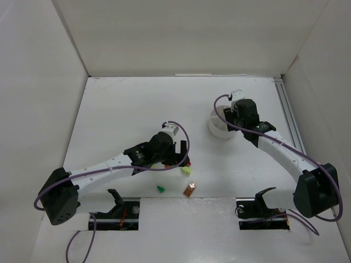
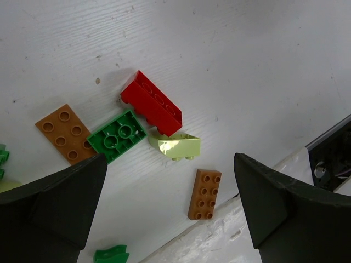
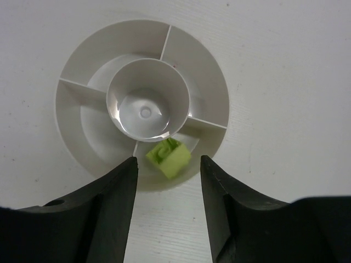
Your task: Sort the legos into containers by color
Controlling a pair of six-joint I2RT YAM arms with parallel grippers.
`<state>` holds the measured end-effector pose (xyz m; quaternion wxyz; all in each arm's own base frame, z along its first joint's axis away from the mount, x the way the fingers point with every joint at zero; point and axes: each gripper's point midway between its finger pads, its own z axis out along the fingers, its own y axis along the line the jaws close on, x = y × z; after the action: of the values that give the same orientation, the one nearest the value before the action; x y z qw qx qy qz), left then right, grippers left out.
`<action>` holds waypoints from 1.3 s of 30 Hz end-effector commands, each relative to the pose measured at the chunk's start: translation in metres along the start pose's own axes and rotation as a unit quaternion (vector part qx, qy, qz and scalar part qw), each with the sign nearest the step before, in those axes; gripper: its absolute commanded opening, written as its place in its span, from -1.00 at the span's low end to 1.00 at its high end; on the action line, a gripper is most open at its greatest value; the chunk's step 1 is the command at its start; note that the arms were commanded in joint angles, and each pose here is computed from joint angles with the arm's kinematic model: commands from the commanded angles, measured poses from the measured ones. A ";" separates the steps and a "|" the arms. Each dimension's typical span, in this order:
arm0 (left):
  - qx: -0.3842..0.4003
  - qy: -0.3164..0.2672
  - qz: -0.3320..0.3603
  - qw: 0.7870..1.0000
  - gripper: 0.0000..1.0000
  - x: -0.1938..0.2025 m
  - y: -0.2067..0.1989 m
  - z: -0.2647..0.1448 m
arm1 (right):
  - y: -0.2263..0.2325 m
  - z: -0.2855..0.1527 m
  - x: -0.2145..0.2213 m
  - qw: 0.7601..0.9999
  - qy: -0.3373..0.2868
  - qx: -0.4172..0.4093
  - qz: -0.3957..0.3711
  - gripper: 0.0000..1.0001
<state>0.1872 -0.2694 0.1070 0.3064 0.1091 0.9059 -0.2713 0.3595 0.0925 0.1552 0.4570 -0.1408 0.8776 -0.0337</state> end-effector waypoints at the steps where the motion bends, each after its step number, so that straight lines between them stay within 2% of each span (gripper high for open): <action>1: 0.015 -0.032 0.006 0.999 1.00 -0.022 -0.014 -0.005 | -0.003 -0.003 -0.014 0.999 -0.034 0.002 0.016 0.11; 11: 0.014 -0.022 0.017 1.000 1.00 -0.013 -0.018 -0.006 | -0.006 -0.011 -0.019 0.999 -0.044 0.002 0.031 0.14; 12: 0.011 -0.019 0.016 1.000 1.00 -0.010 -0.018 -0.006 | -0.007 -0.015 -0.020 0.998 -0.047 0.002 0.032 0.18; 13: 0.009 -0.016 0.018 1.000 1.00 -0.006 -0.020 -0.004 | -0.013 -0.023 -0.023 0.997 -0.055 0.016 0.050 0.36; 17: -0.020 -0.001 0.023 1.000 1.00 0.010 -0.020 0.008 | -0.022 -0.046 -0.025 0.994 -0.064 0.033 0.086 0.71; 18: -0.030 0.007 0.022 0.999 1.00 0.016 -0.017 0.011 | -0.023 -0.050 -0.024 0.994 -0.064 0.033 0.086 0.86; 21: -0.048 0.012 0.037 0.998 1.00 0.021 -0.024 0.021 | -0.028 -0.063 -0.014 0.992 -0.058 0.044 0.102 0.99; 25: -0.082 0.023 0.050 0.995 0.96 0.030 -0.023 0.035 | -0.034 -0.076 -0.005 0.991 -0.058 0.053 0.110 0.99; 27: -0.094 0.029 0.049 0.994 0.83 0.031 -0.022 0.043 | -0.035 -0.080 -0.004 0.990 -0.065 0.052 0.118 0.99; 33: -0.124 0.043 0.056 0.990 0.71 0.042 -0.017 0.055 | -0.036 -0.079 0.005 0.990 -0.051 0.056 0.122 0.99; 37: -0.140 0.049 0.061 0.987 0.46 0.047 -0.014 0.060 | -0.035 -0.076 0.007 0.990 -0.046 0.056 0.125 0.99; 38: -0.144 0.044 0.057 0.987 0.30 0.045 -0.013 0.060 | -0.034 -0.074 0.008 0.990 -0.041 0.056 0.123 0.99; 39: -0.144 0.048 0.062 0.986 0.22 0.047 -0.016 0.060 | -0.034 -0.074 0.008 0.990 -0.040 0.056 0.123 0.99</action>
<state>0.1690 -0.3053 0.0302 0.2731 0.1423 0.9447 -0.1129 0.2999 0.0565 0.1951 0.4956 -0.0220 0.8681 -0.0161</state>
